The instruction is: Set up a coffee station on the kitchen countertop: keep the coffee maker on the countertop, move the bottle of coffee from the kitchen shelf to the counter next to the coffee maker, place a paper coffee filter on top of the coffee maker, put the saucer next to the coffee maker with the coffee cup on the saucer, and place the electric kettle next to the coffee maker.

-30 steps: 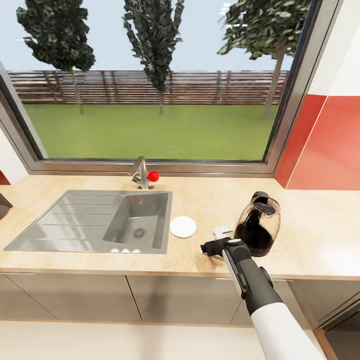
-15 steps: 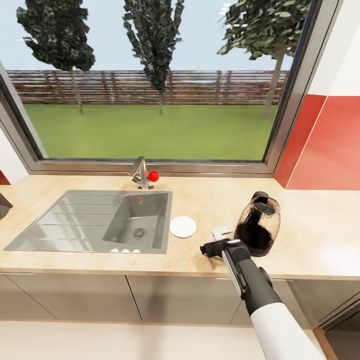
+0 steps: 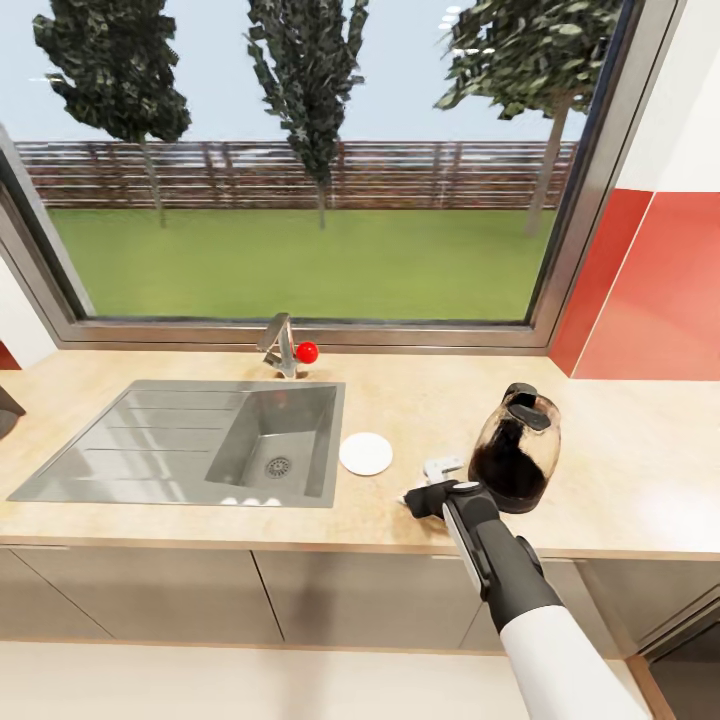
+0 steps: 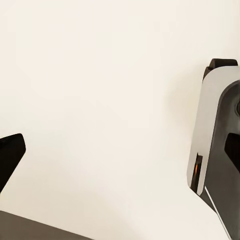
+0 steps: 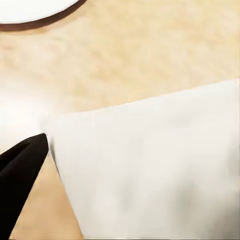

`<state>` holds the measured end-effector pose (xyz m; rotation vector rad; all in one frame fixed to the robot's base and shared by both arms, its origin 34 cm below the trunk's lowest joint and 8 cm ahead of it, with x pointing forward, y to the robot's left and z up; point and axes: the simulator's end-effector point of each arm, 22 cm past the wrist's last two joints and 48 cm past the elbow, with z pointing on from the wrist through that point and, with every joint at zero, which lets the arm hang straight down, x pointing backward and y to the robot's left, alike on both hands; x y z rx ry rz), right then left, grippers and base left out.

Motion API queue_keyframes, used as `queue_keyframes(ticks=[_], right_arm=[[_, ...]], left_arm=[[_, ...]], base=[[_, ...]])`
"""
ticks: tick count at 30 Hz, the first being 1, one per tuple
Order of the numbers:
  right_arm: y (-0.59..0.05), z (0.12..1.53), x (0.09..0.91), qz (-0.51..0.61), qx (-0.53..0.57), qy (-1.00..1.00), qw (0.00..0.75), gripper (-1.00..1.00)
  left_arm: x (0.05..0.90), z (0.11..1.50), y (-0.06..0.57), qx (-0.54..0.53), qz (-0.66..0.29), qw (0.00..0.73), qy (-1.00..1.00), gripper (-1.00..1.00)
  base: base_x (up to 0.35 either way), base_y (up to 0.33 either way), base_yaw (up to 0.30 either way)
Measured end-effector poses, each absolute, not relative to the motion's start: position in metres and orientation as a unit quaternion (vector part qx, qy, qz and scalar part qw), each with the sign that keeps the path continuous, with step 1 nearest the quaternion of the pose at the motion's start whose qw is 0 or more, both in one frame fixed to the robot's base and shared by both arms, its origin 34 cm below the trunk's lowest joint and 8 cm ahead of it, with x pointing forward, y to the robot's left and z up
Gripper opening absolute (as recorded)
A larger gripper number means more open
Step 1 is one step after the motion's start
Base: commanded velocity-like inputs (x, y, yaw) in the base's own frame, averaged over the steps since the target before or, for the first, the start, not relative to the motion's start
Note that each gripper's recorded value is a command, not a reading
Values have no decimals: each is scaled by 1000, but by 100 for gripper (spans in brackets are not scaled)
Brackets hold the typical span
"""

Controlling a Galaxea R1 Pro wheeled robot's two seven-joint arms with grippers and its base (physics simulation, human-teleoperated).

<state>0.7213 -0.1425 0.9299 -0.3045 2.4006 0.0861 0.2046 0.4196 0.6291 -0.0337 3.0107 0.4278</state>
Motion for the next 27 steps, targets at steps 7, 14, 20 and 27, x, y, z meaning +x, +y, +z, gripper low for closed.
queue_keyframes(ticks=[7,14,20,27], right_arm=[[-142,930,721,34,-118,928,352,-100],[-142,930,721,34,-118,928,352,-100],[-142,930,721,34,-118,928,352,-100],[-142,930,721,33,-118,928,353,-100]], left_arm=[[205,629,420,-11,141,50,989,100],[205,629,419,-11,140,50,989,100],[205,629,418,-11,140,50,989,100],[205,629,418,-11,140,50,989,100]], base=[[0,0,0],[0,0,0],[0,0,0],[0,0,0]])
